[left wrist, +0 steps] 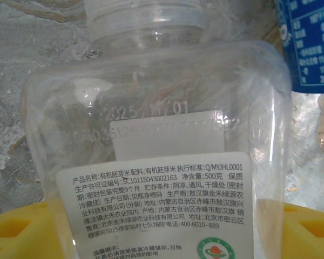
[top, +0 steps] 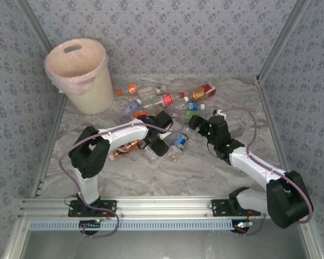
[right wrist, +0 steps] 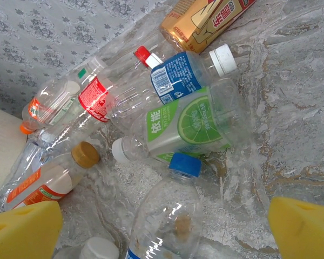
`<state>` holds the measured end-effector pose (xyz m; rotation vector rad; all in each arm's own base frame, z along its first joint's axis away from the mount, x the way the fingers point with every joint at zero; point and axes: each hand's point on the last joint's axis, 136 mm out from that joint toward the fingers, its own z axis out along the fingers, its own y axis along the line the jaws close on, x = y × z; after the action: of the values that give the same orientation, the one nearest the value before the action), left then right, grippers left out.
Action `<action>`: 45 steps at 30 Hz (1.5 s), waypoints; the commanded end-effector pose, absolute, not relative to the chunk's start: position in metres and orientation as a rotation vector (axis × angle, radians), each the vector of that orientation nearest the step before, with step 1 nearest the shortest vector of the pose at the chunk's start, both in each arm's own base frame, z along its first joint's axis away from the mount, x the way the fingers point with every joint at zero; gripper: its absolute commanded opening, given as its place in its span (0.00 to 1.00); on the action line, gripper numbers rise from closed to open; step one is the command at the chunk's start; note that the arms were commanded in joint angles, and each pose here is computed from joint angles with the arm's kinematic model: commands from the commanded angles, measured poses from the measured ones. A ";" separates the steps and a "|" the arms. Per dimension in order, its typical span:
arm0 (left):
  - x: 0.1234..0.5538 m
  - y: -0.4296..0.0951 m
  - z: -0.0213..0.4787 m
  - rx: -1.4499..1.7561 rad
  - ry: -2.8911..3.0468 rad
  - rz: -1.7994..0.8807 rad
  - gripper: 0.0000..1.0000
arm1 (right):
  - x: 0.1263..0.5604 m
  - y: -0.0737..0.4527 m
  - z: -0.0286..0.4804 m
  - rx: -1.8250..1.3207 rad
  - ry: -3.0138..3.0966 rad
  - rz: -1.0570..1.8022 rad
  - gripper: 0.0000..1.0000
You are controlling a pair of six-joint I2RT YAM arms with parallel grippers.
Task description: Put the plastic bottles in the bin
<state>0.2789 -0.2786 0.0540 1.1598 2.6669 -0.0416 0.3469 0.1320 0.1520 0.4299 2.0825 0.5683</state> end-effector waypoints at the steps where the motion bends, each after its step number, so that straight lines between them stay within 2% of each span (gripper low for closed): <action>1: 0.287 -0.273 0.066 1.057 2.661 -0.090 0.72 | 0.343 0.128 0.150 0.456 2.087 0.570 1.00; 7: 0.299 -0.277 0.097 0.933 2.600 -0.217 0.71 | 0.343 0.131 0.151 0.440 2.079 0.592 1.00; 20: 0.328 -0.293 0.178 0.712 2.394 -0.566 0.71 | 0.344 0.182 0.192 0.054 1.944 0.810 1.00; 36: 0.385 -0.291 0.266 0.481 2.101 -0.730 0.70 | 0.337 0.211 0.208 -0.141 1.878 0.825 1.00; 45: 0.407 -0.278 0.339 0.406 1.884 -0.810 0.71 | 0.338 0.215 0.221 -0.162 1.833 0.797 1.00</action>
<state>0.4052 -0.2761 0.2564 0.4119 2.1184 -0.7341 0.3312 0.2112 0.1965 -0.1363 1.9137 0.8128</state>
